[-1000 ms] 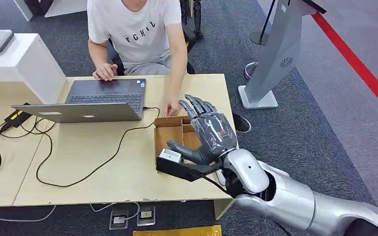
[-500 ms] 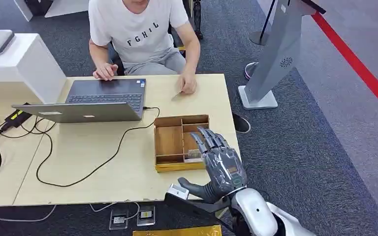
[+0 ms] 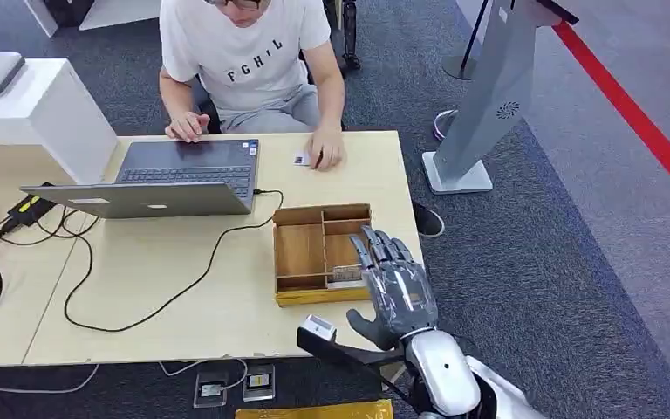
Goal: Pass the card to the sensor for recognition and then transmit it.
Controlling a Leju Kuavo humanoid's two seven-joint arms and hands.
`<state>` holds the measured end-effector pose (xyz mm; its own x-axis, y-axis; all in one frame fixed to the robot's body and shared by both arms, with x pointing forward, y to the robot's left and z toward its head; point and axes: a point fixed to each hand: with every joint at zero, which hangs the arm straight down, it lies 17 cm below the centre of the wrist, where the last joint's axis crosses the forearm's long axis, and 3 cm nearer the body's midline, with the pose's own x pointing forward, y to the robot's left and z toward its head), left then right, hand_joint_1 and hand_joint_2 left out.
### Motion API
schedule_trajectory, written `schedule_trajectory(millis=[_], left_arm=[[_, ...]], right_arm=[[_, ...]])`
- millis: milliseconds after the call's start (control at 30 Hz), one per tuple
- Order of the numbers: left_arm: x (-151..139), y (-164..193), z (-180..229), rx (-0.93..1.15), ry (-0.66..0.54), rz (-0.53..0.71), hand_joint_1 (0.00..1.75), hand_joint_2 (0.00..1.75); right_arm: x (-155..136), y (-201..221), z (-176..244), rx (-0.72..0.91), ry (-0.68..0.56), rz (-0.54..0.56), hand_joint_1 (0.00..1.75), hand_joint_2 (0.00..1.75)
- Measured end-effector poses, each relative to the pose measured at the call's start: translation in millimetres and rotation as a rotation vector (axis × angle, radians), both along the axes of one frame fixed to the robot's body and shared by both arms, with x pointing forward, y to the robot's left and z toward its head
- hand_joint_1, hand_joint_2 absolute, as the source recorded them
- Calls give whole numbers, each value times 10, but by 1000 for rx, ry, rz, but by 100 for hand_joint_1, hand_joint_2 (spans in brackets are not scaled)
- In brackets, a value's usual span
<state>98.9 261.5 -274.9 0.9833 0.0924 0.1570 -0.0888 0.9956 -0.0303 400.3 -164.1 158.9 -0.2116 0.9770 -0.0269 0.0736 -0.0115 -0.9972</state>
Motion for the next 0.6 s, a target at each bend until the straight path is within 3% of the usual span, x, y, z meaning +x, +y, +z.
schedule_trajectory(millis=[600], left_arm=[[23, -14, 7, -5, -10, -12, 0, 0]], right_arm=[[216, 184, -183, 7, 63, 3, 0, 175]])
